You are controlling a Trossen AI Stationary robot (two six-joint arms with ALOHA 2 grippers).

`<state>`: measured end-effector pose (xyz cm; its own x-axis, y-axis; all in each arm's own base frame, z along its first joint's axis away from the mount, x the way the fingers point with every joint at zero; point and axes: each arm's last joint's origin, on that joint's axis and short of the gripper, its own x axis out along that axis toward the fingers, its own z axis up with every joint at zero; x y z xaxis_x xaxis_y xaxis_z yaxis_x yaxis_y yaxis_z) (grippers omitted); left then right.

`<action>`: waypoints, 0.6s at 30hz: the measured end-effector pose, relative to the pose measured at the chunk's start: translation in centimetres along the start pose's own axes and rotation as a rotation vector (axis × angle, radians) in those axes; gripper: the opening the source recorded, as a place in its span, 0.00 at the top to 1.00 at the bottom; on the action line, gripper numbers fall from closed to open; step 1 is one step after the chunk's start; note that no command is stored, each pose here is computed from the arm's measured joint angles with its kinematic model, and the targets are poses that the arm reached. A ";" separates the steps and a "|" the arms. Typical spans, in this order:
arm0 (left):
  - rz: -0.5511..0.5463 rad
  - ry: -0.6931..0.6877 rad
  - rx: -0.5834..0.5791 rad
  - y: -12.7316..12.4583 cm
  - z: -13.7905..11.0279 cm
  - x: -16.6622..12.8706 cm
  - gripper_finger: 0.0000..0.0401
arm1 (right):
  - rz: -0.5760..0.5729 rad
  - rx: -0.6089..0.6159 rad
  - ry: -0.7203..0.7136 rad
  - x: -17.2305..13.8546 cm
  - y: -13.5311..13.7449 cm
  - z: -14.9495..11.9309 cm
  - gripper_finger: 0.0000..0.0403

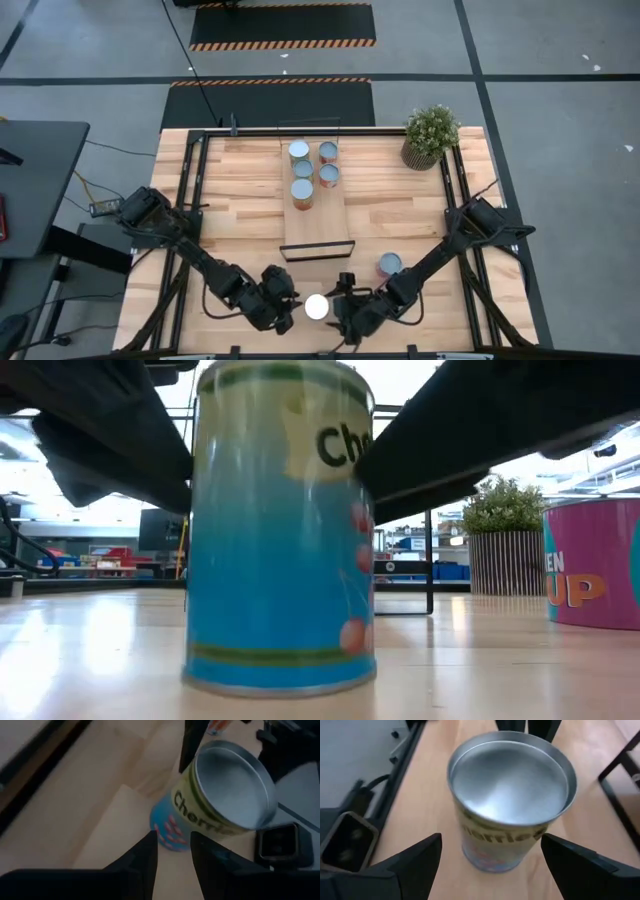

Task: Pick and place cans onto a shelf
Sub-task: Put the red can on the shelf

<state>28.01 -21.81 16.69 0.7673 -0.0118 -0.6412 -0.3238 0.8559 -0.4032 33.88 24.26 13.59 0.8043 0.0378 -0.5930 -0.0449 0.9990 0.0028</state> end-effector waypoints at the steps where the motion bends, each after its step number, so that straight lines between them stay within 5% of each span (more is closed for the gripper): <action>1: -0.001 0.003 -0.001 0.0 0.0 0.0 0.69 | 0.006 0.001 0.000 -0.1 0.3 -0.1 0.13; 18: -0.050 0.036 -0.057 -0.8 -1.2 -0.7 0.69 | 0.002 0.156 0.016 0.1 -0.3 0.1 0.11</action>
<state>27.08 -23.13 16.75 0.7629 -0.0735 -0.6423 -0.3173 0.8230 -0.4711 33.99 23.92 13.62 0.7945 0.0407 -0.6060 0.0471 0.9906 0.1283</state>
